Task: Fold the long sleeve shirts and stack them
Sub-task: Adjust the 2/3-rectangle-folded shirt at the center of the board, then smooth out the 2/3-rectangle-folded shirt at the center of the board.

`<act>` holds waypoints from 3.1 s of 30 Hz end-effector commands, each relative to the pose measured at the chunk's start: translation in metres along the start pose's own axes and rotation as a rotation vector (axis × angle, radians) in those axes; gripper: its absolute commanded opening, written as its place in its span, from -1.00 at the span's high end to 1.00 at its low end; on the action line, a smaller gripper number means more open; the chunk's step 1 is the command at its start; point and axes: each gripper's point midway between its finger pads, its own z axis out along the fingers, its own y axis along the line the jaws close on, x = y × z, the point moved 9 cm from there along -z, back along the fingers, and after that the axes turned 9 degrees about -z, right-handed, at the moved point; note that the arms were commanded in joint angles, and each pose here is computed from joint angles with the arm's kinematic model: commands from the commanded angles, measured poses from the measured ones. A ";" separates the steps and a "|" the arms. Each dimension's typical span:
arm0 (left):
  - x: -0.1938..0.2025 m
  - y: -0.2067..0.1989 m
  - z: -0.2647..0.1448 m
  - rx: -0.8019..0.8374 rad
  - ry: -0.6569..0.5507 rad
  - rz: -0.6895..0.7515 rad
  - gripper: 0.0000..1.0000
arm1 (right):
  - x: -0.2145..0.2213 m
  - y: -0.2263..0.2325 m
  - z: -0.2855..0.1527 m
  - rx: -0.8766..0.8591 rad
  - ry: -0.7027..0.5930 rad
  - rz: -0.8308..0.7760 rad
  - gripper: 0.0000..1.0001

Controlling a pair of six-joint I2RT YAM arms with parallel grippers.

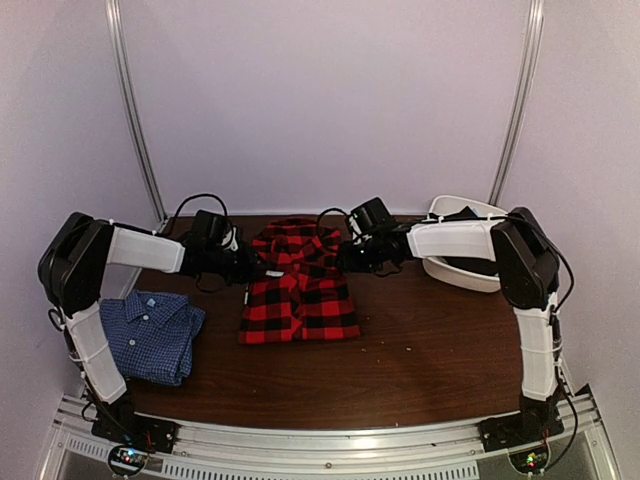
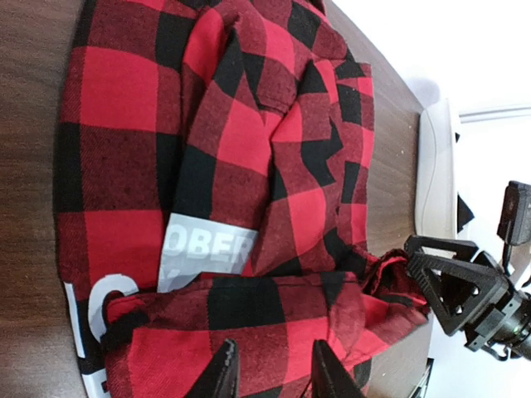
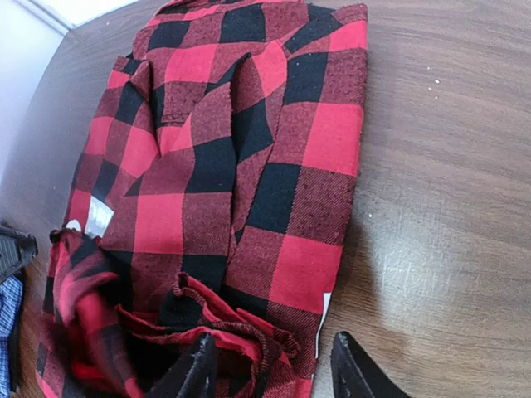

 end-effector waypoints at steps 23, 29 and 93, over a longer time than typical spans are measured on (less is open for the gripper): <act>0.056 -0.043 -0.034 0.096 0.012 0.185 0.23 | 0.039 0.070 -0.054 -0.112 0.001 -0.167 0.37; 0.093 -0.044 -0.011 0.113 0.100 0.221 0.37 | 0.047 0.070 -0.015 -0.118 0.071 -0.189 0.41; 0.145 0.000 0.029 -0.008 0.242 0.204 0.55 | 0.008 0.065 0.061 -0.476 0.113 -0.069 0.57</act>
